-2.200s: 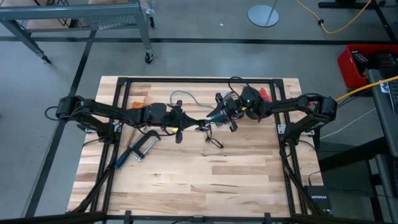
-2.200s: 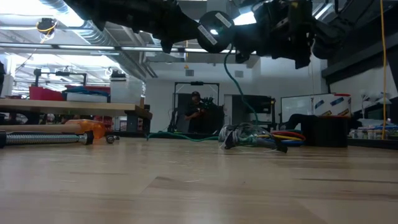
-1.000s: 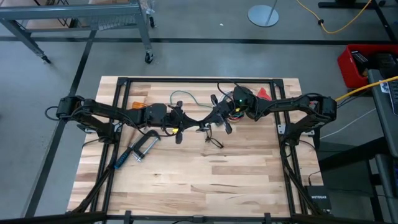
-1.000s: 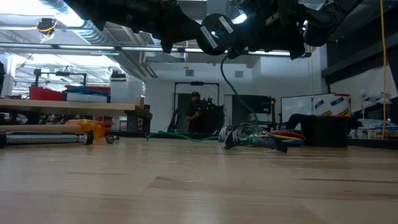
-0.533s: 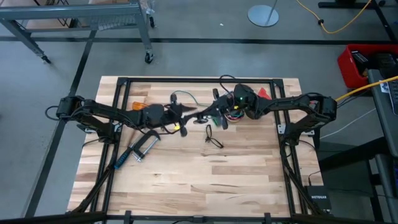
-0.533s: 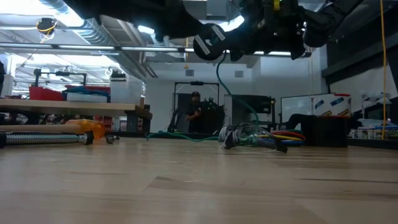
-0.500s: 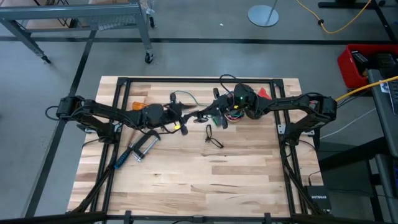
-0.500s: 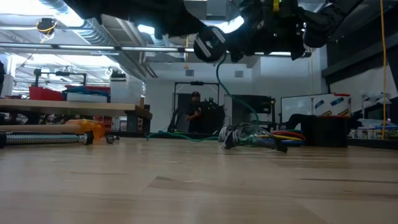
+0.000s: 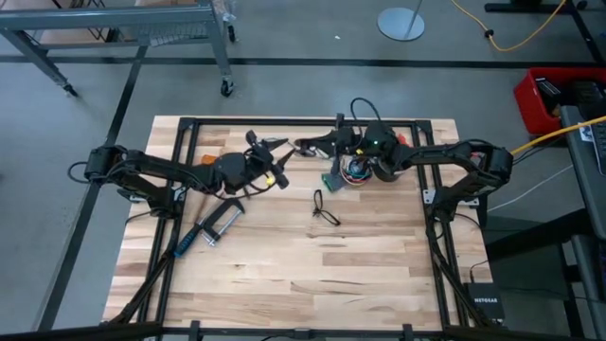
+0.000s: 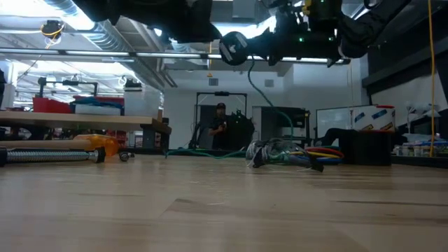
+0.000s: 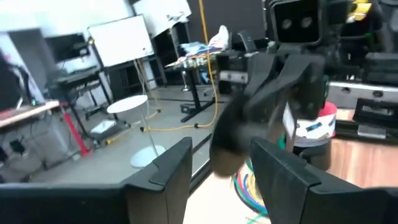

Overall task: Coil cords
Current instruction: Coil the green wire on the black spool

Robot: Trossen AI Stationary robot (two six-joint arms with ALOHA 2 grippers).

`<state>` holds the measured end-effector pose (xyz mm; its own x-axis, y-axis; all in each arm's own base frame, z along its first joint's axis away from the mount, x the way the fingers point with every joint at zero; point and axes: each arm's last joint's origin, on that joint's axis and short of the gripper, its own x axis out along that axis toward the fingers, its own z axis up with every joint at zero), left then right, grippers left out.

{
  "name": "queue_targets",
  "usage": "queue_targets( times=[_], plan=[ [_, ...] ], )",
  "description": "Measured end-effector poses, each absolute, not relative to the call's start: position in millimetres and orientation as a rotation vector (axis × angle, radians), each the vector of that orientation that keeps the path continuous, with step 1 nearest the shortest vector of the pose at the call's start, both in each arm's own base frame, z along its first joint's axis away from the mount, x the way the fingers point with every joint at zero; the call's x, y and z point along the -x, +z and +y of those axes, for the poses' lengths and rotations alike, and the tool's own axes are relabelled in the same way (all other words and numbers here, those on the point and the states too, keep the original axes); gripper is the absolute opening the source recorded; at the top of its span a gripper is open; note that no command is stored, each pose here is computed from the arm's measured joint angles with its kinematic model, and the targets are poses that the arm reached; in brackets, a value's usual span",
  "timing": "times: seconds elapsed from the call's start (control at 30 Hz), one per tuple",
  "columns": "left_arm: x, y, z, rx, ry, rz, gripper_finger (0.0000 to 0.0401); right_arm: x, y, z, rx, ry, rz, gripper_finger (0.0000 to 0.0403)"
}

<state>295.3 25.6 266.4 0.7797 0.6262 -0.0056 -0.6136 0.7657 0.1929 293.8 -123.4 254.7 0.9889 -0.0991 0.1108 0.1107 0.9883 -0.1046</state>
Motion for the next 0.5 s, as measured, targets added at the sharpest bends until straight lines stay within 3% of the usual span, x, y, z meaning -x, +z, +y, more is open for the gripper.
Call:
queue_targets(
  times=[0.5],
  plan=[
    [-300.5,252.1,23.9,-0.105,0.646,0.116,0.0154,-303.6,311.3,-129.2,0.159,-0.083,-0.308,0.0003]
  ],
)
